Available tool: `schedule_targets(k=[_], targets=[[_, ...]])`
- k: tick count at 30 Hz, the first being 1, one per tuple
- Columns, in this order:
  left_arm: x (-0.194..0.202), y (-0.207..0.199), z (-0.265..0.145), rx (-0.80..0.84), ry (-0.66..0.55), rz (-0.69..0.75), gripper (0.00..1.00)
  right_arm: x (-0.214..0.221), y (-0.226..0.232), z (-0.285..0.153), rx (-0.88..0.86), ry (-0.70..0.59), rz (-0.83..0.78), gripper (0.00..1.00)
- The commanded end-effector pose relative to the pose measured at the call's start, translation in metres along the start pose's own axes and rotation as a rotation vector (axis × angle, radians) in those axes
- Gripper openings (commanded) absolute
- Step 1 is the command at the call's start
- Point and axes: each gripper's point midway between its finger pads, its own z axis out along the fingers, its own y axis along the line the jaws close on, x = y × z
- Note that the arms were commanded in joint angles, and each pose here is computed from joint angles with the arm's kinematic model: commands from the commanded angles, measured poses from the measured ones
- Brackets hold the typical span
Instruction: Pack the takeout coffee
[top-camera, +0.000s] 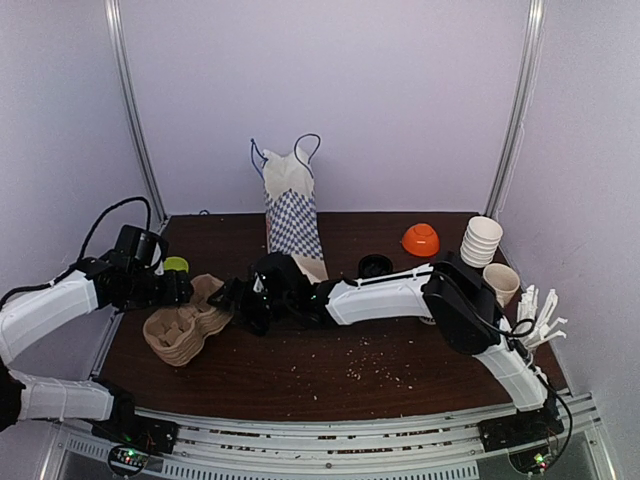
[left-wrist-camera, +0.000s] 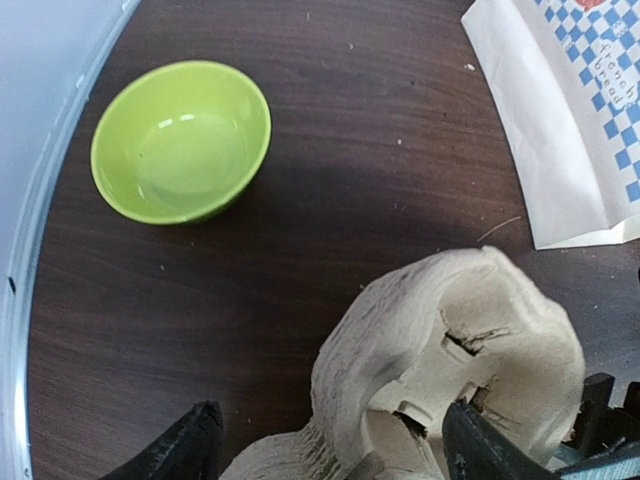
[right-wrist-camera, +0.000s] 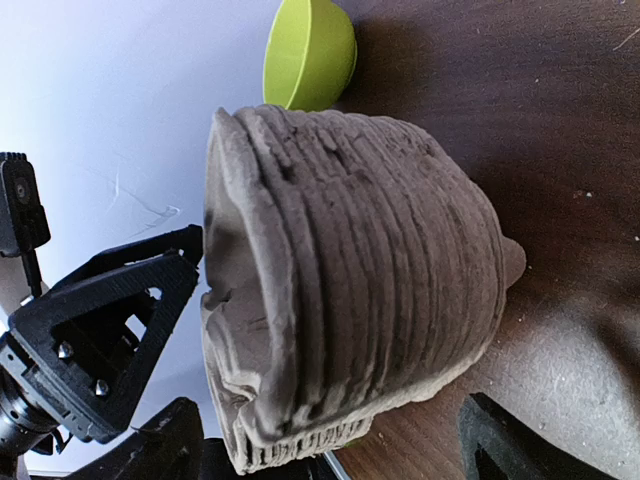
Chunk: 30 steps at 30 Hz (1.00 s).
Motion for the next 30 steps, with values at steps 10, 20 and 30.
schedule_targets(k=[10, 20, 30], targets=[[0.016, -0.019, 0.005, 0.160, -0.005, -0.054, 0.78, -0.005, -0.009, 0.017, 0.055, -0.015, 0.042, 0.58], [0.037, -0.053, 0.004, 0.390, 0.064, -0.074, 0.76, -0.027, -0.014, -0.029, 0.110, -0.064, -0.027, 0.42], [0.063, -0.092, 0.005, 0.560, 0.120, -0.109, 0.76, -0.041, -0.027, -0.089, 0.203, -0.052, -0.120, 0.40]])
